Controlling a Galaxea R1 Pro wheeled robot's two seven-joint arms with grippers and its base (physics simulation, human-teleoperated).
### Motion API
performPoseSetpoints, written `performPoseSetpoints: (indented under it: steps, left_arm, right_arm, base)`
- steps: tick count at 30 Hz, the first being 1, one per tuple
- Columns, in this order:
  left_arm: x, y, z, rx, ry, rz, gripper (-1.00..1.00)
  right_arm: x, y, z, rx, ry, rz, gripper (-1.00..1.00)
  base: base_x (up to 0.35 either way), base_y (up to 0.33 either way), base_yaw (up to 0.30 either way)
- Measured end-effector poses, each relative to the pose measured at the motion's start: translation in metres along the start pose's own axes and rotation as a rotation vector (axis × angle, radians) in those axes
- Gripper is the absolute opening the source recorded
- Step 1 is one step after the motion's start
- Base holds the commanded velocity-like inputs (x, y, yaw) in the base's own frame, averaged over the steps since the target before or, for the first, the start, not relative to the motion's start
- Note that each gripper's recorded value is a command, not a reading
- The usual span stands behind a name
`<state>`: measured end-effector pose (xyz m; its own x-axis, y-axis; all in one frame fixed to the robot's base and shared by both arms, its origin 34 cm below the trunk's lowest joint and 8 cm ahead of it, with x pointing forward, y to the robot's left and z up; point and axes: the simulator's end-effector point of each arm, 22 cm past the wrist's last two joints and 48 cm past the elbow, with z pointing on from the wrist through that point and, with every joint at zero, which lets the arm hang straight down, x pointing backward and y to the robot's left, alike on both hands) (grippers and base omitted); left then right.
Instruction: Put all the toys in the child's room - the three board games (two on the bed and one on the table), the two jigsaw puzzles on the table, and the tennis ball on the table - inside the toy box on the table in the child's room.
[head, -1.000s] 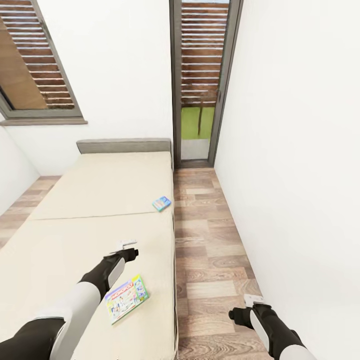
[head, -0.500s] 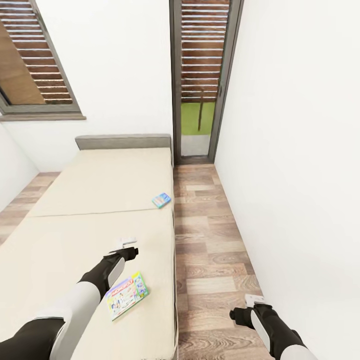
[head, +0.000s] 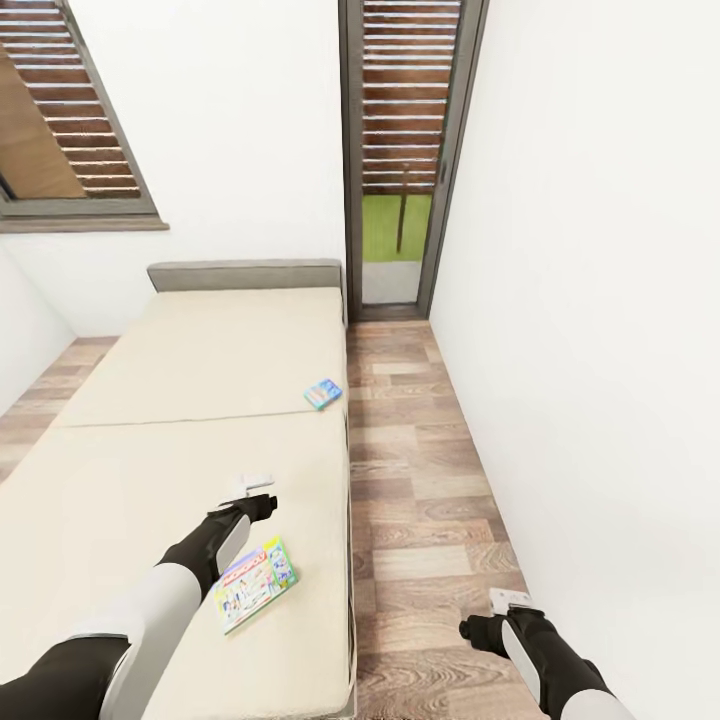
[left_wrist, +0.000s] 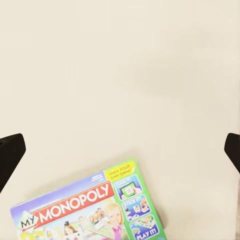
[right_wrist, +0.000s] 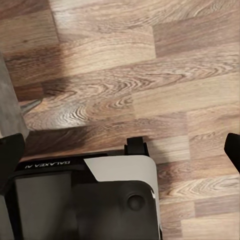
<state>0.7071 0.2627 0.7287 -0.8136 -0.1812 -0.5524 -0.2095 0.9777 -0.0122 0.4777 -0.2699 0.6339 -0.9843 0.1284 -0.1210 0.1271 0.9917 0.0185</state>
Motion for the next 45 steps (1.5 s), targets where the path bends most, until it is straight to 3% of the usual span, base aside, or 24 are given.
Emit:
performPoseSetpoints:
  steps: [45]
  left_arm:
    - [0.041, 0.004, 0.024, -0.008, 0.071, 0.009, 1.0]
  right_arm:
    - [0.031, -0.005, 0.023, 0.009, 0.074, 0.0, 1.0]
  base:
    - [0.0, 0.0, 0.0]
